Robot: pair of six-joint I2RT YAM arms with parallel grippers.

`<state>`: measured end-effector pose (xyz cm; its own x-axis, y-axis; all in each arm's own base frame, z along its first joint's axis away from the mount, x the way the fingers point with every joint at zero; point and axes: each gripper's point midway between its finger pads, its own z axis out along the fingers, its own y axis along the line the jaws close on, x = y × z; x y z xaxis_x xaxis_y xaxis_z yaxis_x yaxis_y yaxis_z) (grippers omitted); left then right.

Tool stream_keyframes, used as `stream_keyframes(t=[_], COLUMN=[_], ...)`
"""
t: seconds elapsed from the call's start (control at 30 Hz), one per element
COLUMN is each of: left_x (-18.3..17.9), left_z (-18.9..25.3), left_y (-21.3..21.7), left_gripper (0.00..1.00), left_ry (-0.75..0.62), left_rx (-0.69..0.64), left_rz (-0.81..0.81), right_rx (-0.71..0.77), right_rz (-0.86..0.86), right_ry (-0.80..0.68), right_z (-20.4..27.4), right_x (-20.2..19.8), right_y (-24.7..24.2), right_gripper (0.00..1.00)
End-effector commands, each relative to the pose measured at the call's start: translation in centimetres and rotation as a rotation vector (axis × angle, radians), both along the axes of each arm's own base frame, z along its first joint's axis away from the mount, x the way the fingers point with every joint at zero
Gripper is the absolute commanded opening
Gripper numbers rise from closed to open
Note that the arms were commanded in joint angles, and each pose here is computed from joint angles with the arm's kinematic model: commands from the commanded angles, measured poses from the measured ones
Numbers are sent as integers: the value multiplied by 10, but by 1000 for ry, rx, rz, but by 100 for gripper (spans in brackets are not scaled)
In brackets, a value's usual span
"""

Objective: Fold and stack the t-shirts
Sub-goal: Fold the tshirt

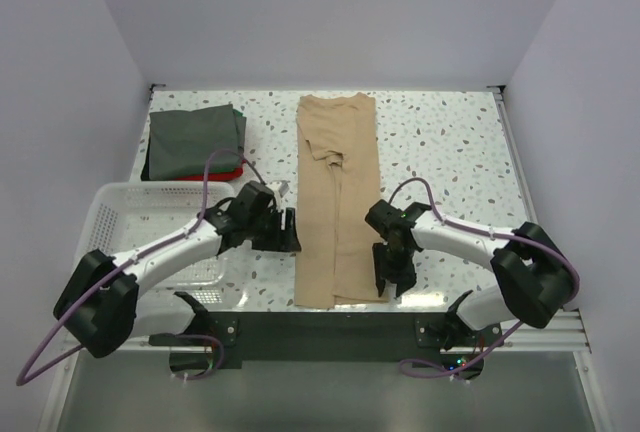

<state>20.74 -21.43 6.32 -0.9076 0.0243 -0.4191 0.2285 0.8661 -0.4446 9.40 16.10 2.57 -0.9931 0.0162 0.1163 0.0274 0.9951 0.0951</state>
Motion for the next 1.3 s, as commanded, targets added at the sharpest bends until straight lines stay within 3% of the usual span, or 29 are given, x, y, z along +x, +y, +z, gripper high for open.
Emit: stream_keyframes(t=[0.0,0.4,0.53,0.77,0.97,1.27], left_x=[-20,-73,-88,-112,-120,-143], left_z=[-1,-28,-34,-49,-55,-61], left_y=[3,9,2,0,-2,-6], left_gripper=[67,67,66,59,46,41], left_ry=[18,138,181,259,288,355], left_rx=[-5,5,3,40,46,48], left_rz=[72,71,52,-6,-21,-60], right_rx=[43,87,90,97,105,111], right_rz=[4,20,22,23,24,19], right_ry=[-21,-17,1,6,4,-5], right_z=[-2,-16,-20,-21,-19,-17], right_x=[0,-3,-7,-8,-9,-10], right_y=[3,9,8,9,9,8], right_gripper=[47,33,17,16,16,16])
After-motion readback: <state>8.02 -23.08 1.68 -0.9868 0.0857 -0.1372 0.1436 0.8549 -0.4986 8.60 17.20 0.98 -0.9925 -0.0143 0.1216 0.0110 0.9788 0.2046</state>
